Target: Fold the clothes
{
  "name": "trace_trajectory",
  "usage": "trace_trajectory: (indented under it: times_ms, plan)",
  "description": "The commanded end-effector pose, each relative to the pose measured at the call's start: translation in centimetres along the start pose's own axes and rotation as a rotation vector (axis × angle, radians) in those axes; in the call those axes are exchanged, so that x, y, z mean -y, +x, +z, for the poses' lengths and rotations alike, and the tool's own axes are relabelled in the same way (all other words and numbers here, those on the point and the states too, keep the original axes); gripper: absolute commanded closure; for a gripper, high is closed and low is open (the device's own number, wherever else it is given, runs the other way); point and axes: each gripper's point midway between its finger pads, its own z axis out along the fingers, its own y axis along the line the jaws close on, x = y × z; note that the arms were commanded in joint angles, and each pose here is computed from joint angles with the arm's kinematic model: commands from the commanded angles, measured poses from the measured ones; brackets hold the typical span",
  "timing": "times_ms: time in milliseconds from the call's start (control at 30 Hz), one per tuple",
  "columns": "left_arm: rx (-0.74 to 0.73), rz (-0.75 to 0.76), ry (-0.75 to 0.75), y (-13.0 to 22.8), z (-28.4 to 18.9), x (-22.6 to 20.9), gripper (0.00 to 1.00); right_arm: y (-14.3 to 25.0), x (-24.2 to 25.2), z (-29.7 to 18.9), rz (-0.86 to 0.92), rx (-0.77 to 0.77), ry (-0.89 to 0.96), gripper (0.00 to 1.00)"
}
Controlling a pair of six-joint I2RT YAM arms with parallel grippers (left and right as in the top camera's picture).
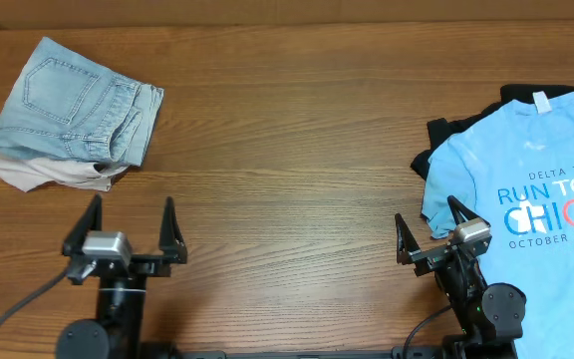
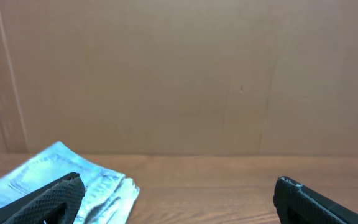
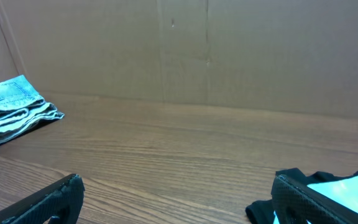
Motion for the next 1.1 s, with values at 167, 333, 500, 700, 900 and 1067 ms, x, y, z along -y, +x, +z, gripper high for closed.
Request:
trace_trajectory:
  times_ms: [167, 333, 500, 700, 900, 1067]
  plan:
    - [0.059, -0.061, -0.014, 5.5, 0.9, -0.9, 0.00, 0.1, 0.1, 0.0, 0.003, 0.007, 0.006, 0.00]
    - [0.046, -0.081, -0.010, 9.3, 1.6, -1.1, 0.00, 0.1, 0.1, 0.0, 0.002, 0.007, 0.006, 0.00]
    - [-0.042, -0.085, -0.021, 11.5, 1.7, -1.3, 0.00, 0.1, 0.1, 0.0, 0.003, 0.007, 0.005, 0.00]
    - [-0.164, -0.092, -0.035, 14.5, 1.3, -1.5, 0.00, 0.1, 0.1, 0.0, 0.003, 0.007, 0.006, 0.00]
    - [-0.180, -0.092, -0.041, 14.9, 1.3, -1.6, 0.00, 0.1, 0.1, 0.0, 0.003, 0.007, 0.006, 0.00]
    - [-0.180, -0.092, -0.041, 14.9, 1.3, -1.6, 0.00, 0.1, 0.1, 0.0, 0.003, 0.007, 0.005, 0.00]
